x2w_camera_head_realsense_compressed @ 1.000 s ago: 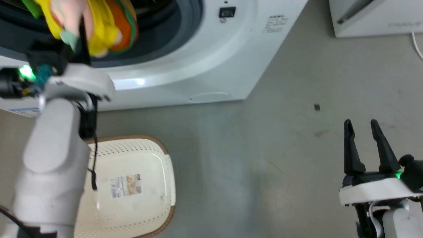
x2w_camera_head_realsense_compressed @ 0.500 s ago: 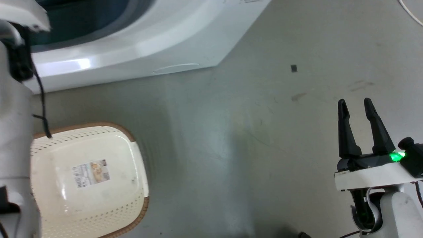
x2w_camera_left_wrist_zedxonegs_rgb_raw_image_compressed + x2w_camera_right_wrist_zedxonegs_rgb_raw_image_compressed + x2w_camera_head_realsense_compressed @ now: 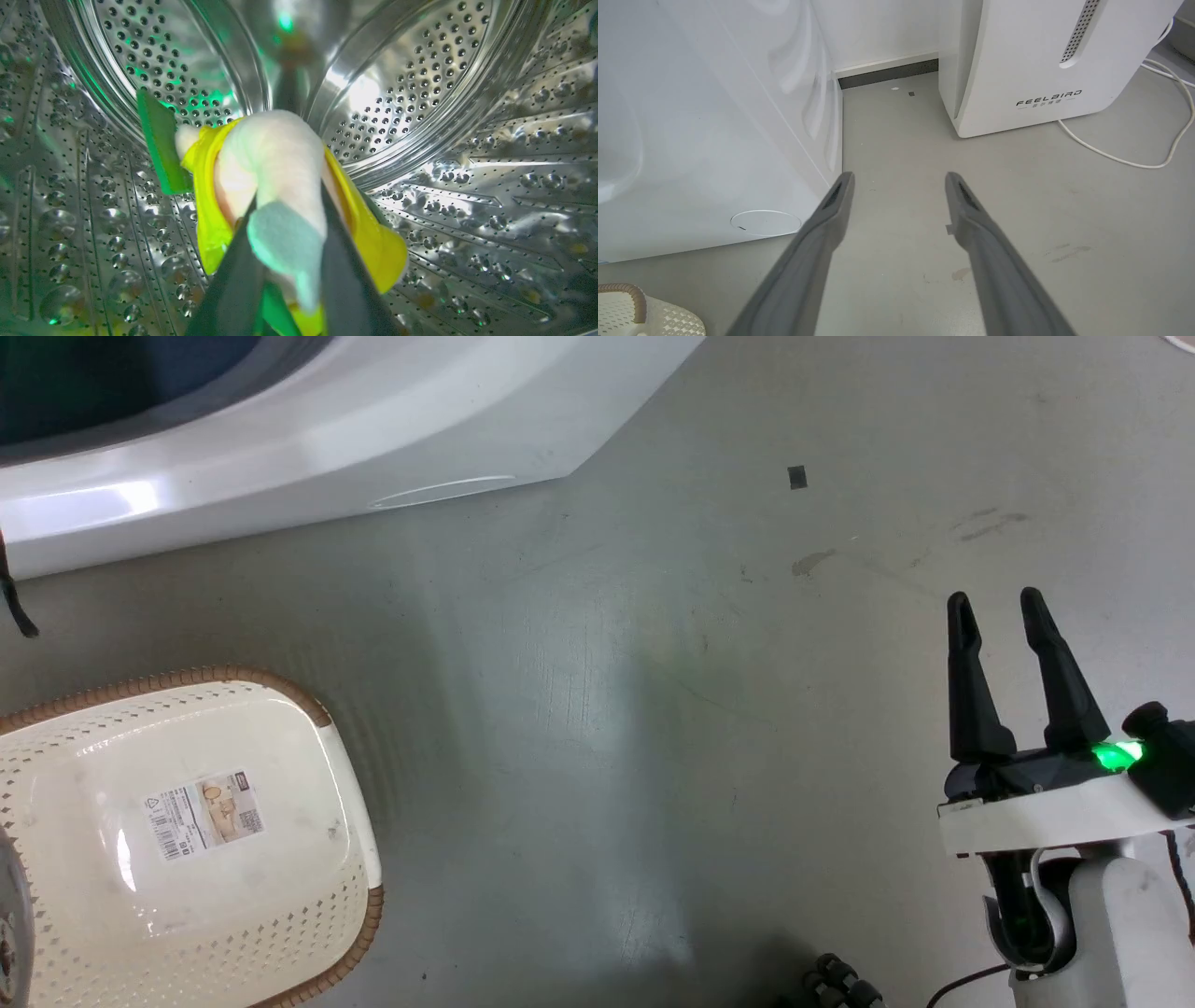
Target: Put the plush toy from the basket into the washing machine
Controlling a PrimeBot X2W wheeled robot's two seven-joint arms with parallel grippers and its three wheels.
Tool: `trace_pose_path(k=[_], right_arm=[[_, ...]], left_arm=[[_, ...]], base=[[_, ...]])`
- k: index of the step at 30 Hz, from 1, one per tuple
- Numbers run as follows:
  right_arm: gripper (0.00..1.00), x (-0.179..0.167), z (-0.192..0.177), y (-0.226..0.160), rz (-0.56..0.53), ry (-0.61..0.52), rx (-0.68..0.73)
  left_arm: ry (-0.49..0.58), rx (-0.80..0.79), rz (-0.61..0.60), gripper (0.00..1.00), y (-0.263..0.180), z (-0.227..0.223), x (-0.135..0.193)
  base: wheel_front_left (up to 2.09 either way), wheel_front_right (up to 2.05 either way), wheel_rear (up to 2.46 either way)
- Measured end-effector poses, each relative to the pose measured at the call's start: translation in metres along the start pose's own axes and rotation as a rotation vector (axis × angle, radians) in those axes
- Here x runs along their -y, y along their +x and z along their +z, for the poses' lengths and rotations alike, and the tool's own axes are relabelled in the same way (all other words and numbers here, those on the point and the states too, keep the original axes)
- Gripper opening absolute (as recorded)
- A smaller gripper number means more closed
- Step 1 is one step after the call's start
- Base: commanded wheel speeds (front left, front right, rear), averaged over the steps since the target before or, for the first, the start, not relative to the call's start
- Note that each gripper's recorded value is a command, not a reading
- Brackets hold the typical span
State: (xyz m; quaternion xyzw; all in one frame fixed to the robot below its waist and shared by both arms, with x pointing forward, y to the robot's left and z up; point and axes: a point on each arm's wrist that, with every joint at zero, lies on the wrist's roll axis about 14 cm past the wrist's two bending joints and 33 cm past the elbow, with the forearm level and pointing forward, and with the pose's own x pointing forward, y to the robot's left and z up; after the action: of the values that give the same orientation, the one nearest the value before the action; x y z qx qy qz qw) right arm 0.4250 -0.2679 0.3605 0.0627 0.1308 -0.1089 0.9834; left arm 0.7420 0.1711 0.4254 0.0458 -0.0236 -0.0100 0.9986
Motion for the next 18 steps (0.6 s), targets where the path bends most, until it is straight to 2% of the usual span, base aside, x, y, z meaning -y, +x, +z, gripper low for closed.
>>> trace_pose_path(k=[11,18], right_arm=[[1.00,-0.005,0.011,0.000,0.015,0.000,0.030],[1.00,-0.015,0.034,-0.004,0.046,0.002,0.090]], left_arm=[[0.003,-0.040,0.001,1.00,-0.009,0.003,-0.008],[-0.025,-0.048,-0.027,1.00,-0.035,0.016,0.004]], base=[[0.00,0.00,0.00],[0.00,0.00,0.00]])
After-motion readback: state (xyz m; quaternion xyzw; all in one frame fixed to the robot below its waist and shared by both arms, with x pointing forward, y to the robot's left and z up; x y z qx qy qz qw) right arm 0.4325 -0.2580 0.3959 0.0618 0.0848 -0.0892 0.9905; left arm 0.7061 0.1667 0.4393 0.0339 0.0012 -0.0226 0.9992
